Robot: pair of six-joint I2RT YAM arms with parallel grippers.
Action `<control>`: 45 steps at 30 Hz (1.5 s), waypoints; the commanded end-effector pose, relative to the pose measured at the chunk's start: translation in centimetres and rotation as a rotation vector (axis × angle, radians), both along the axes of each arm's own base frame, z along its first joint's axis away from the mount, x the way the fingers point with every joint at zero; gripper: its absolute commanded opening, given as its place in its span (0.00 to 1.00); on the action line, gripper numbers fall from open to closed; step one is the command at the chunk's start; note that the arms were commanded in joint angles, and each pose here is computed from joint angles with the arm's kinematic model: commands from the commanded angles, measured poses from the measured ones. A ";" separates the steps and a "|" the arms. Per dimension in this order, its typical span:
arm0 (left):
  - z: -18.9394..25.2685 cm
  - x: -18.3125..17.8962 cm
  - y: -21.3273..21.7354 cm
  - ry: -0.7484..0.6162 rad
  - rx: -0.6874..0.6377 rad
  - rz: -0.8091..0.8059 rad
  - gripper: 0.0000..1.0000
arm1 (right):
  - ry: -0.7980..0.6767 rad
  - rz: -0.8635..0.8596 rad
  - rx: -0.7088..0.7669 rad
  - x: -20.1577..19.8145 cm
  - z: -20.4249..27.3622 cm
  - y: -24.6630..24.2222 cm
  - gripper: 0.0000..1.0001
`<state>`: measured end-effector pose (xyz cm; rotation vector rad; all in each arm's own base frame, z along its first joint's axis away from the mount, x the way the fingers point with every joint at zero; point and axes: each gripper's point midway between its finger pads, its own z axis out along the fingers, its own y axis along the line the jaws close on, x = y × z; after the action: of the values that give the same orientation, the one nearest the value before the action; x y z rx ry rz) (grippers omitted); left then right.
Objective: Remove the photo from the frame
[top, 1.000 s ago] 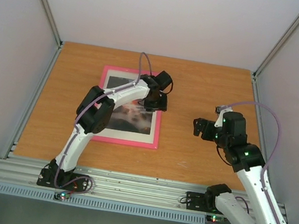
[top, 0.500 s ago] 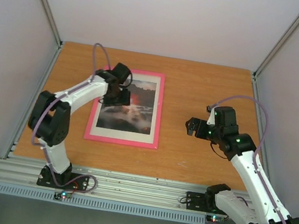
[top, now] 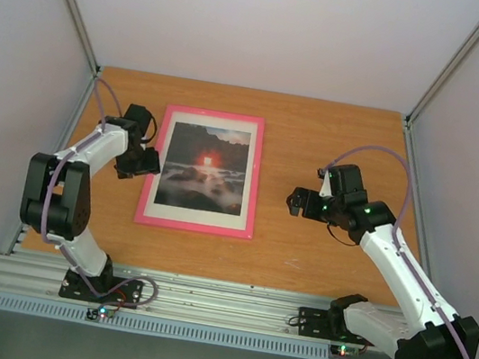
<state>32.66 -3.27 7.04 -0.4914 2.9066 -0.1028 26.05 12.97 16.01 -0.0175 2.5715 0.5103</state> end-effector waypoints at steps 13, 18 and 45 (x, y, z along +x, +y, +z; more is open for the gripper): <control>-3.7 0.6 -1.2 0.092 -0.120 -0.050 0.58 | -0.040 0.027 0.014 1.3 1.0 1.8 0.98; -3.4 0.9 -2.1 0.082 -0.150 -0.064 0.49 | -0.040 0.037 0.015 1.4 1.0 2.0 0.99; -2.7 1.0 -9.2 0.053 0.018 -0.252 0.39 | -0.126 0.233 -0.062 0.2 2.0 6.3 0.98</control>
<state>32.72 -13.92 3.24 -0.1067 3.0563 -0.2345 25.66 18.22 16.27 -0.3118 2.5411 0.4936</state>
